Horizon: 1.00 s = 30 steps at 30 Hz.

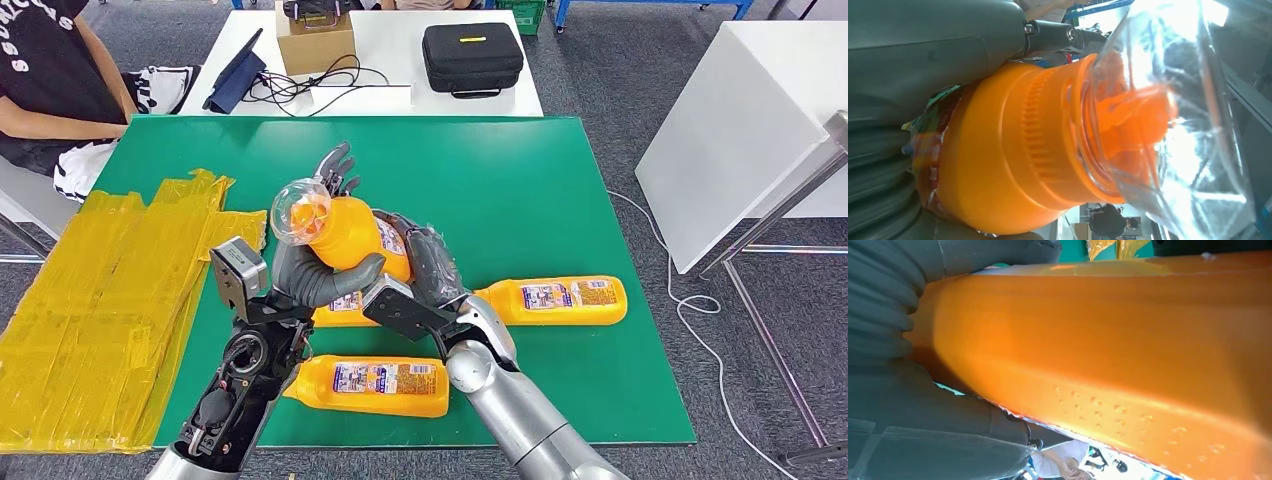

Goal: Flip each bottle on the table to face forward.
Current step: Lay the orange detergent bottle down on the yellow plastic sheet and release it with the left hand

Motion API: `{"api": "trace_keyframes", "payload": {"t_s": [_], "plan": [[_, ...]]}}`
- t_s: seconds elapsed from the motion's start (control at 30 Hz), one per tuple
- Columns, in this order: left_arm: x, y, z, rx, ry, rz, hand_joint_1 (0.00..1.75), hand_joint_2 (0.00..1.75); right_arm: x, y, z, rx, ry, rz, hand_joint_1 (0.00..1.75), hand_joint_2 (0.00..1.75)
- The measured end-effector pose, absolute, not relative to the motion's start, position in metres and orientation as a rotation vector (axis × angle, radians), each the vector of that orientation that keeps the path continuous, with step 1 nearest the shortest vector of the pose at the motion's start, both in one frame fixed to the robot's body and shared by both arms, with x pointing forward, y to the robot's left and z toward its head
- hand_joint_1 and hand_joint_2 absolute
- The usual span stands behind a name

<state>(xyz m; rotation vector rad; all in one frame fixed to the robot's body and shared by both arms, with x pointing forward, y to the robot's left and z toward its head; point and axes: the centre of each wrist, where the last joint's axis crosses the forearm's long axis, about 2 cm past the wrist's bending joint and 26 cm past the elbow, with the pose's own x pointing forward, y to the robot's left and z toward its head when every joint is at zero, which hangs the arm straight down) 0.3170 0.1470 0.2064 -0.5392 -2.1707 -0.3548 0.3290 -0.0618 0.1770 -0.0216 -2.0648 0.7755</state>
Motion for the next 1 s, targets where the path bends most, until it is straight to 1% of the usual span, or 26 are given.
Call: {"api": "trace_keyframes", "payload": {"t_s": [0.13,0.17,0.2,0.3,0.33,0.37,0.4,1.0], "plan": [[0.3178,0.1469,0.2068,-0.538,-2.171,-0.357,0.01,1.75,0.329,-0.0618,0.177,-0.023,-2.062,0.775,1.75,1.75],[0.318,0.1469,0.2069,-0.538,-2.171,-0.358,0.05,1.75,0.329,-0.0618,0.177,-0.024,-2.061,0.774,1.75,1.75],[0.3181,0.1468,0.2069,-0.538,-2.17,-0.359,0.29,1.75,0.329,-0.0618,0.177,-0.024,-2.061,0.774,1.75,1.75],[0.3185,0.146,0.2068,-0.539,-2.168,-0.363,1.5,1.75,0.329,-0.0618,0.177,-0.024,-2.06,0.774,1.75,1.75],[0.3185,0.1456,0.2068,-0.54,-2.168,-0.364,1.7,1.75,0.329,-0.0618,0.177,-0.024,-2.059,0.773,1.75,1.75],[0.3186,0.1453,0.2068,-0.541,-2.168,-0.365,1.74,1.75,0.3291,-0.0619,0.177,-0.024,-2.058,0.773,1.75,1.75],[0.3186,0.1449,0.2069,-0.542,-2.167,-0.365,1.75,1.75,0.3291,-0.0619,0.1771,-0.024,-2.058,0.772,1.75,1.75],[0.3202,0.1443,0.207,-0.54,-2.166,-0.364,1.75,1.75,0.3286,-0.0617,0.1765,-0.016,-2.055,0.766,1.75,1.75]]}}
